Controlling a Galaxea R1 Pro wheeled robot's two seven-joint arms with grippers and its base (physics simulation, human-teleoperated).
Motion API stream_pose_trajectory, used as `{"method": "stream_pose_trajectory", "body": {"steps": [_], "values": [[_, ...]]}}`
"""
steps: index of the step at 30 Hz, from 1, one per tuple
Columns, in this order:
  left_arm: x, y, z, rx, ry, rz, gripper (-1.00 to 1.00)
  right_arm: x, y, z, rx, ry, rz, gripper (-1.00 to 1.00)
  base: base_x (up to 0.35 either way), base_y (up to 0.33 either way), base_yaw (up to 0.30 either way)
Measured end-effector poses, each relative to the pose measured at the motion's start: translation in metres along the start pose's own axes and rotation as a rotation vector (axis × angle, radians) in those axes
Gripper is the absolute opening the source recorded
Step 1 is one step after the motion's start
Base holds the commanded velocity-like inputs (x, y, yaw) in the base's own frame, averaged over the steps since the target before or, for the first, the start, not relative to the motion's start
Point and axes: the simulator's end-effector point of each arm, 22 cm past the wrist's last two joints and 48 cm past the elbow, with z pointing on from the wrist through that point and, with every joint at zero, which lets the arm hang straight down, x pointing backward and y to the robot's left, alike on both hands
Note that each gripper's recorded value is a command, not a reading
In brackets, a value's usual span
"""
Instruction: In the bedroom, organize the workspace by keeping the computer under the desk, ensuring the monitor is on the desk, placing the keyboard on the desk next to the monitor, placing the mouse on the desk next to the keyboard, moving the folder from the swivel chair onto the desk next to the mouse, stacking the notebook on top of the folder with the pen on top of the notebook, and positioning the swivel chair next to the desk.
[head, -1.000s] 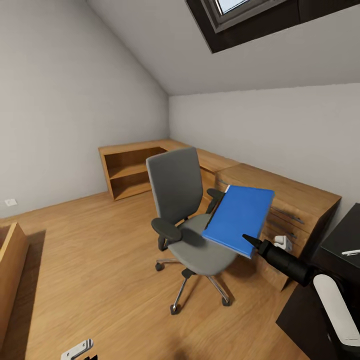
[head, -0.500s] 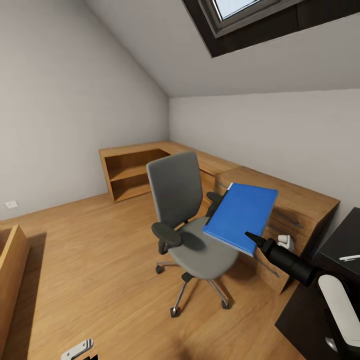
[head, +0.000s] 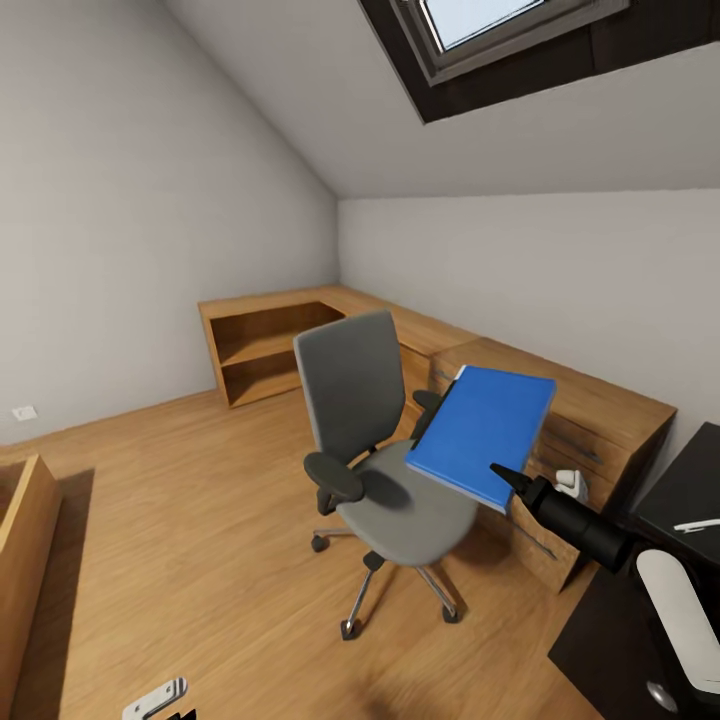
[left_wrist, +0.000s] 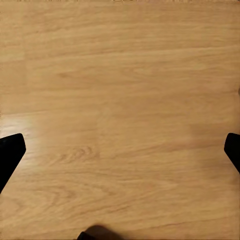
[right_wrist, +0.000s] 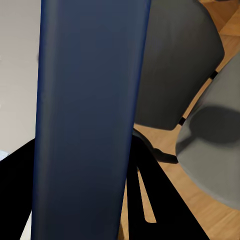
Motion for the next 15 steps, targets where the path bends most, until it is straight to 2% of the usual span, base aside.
{"method": "stream_pose_trajectory", "body": {"steps": [7, 15], "values": [[-0.003, -0.001, -0.010, -0.001, 0.009, 0.002, 1.00, -0.008, 0.010, -0.001, 0.000, 0.000, 0.000, -1.00, -0.030, 0.000, 0.000], [-0.001, -0.001, -0.020, -0.006, 0.032, 0.004, 1.00, -0.017, 0.021, -0.002, 0.001, 0.001, 0.001, -1.00, -0.279, 0.000, 0.000]]}}
